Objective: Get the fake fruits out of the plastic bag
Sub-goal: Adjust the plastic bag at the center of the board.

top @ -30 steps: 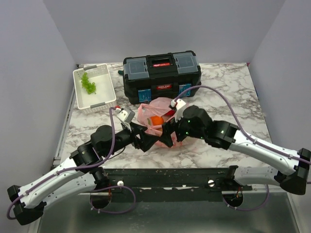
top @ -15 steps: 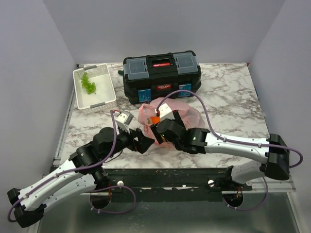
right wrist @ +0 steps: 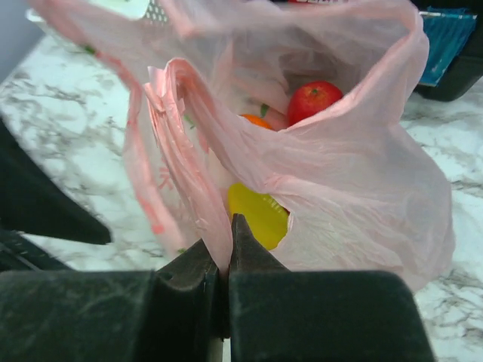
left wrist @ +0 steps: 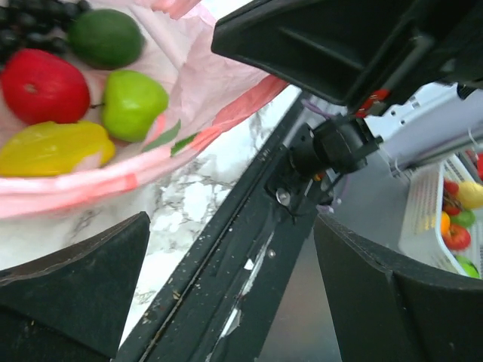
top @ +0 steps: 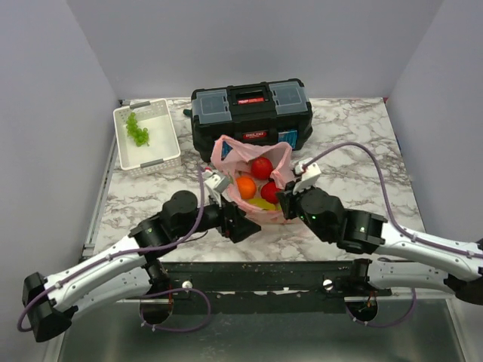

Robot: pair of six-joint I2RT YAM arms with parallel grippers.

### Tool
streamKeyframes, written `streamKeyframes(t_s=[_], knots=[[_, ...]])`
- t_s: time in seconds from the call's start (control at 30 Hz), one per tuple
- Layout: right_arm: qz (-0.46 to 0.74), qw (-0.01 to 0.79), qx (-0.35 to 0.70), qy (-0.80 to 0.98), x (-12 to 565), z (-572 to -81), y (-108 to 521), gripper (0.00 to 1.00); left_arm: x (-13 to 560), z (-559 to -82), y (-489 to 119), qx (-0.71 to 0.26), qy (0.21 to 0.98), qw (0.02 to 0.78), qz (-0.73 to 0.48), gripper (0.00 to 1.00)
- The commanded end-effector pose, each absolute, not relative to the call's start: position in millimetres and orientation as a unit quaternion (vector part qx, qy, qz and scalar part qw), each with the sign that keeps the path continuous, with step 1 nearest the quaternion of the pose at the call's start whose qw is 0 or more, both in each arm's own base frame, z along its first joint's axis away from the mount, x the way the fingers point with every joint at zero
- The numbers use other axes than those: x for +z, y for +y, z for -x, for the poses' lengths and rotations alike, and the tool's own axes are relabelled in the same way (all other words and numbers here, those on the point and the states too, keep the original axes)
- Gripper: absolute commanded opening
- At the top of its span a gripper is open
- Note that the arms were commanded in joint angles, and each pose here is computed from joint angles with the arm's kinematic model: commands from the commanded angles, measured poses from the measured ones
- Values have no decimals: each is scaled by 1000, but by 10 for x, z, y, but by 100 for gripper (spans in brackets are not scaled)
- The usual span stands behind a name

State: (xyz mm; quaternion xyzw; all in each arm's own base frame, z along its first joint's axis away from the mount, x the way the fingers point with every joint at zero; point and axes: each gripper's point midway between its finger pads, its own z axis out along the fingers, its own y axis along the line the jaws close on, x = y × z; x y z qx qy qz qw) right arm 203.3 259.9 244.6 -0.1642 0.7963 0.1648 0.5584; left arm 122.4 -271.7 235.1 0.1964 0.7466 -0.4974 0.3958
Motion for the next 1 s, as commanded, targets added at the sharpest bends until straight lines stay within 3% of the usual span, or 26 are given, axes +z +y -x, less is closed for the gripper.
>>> streamKeyframes(t_s=[0.0, 0.17, 0.37, 0.53, 0.67, 0.8, 0.97], knots=[[143, 520, 265, 800, 2395, -1743, 2594, 5, 2639, -1113, -3105, -558, 692, 371, -268, 87], [118, 491, 316, 803, 2227, -1617, 2644, 4, 2625, -1414, -3288, -525, 709, 396, -257, 78], [72, 470, 316, 821, 2060, -1594, 2557, 1, 2878, -1378, -3298, -548, 674, 419, -265, 77], [36, 430, 339, 836, 1900, -1460, 2481, 10, 2531, -1584, -3335, -505, 734, 397, -221, 72], [72, 357, 372, 854, 1712, -1160, 2569, 31, 2313, -1599, -3458, -519, 724, 392, -233, 70], [121, 307, 333, 883, 1567, -975, 2459, 67, 2272, -1536, -3541, -534, 705, 385, -263, 71], [107, 350, 262, 893, 1960, -1153, 2170, 83, 2231, -1511, -3601, -546, 700, 375, -268, 72]])
